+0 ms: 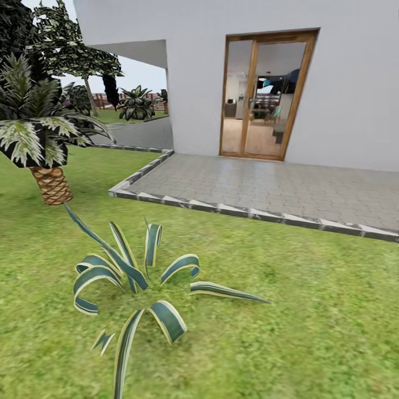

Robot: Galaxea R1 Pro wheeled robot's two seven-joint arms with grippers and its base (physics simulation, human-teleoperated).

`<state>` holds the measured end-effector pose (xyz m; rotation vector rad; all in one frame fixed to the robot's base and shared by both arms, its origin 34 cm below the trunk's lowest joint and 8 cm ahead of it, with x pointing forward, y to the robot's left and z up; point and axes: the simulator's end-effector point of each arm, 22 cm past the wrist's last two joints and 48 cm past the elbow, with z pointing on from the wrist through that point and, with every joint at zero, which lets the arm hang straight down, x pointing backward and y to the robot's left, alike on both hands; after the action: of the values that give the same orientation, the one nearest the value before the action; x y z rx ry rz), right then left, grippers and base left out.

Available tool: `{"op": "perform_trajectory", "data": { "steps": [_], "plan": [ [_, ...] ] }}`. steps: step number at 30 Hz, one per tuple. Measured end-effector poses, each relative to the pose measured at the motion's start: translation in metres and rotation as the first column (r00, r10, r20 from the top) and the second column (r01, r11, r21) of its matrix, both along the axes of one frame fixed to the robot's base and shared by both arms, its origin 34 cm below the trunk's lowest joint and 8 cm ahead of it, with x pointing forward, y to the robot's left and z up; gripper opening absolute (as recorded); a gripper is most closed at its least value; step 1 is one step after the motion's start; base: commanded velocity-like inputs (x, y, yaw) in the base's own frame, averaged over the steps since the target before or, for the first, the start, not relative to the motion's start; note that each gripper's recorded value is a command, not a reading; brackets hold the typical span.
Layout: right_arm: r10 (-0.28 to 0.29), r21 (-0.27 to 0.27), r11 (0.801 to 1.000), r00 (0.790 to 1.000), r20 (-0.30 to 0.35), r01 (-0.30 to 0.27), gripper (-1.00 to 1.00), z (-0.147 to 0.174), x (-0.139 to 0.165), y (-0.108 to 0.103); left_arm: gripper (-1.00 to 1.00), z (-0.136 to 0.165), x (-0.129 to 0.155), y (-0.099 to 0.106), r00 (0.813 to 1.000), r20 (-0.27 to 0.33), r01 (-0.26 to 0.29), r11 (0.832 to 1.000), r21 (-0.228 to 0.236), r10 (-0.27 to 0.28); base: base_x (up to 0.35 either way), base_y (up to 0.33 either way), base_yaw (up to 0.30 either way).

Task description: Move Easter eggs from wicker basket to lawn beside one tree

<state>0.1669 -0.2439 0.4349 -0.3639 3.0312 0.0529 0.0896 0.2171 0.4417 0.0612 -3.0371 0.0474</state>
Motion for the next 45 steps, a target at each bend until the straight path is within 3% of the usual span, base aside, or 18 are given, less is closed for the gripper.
{"op": "perform_trajectory", "data": {
  "steps": [45],
  "plan": [
    [0.003, 0.0, 1.0, 1.0, 0.001, -0.003, 1.0, 0.0, 0.0002, -0.0005, 1.0, 0.0, 0.0, 0.0001, 1.0, 0.0, -0.001, 1.0, 0.0, 0.001, 0.0, -0.155, 0.0]
  ]
}}
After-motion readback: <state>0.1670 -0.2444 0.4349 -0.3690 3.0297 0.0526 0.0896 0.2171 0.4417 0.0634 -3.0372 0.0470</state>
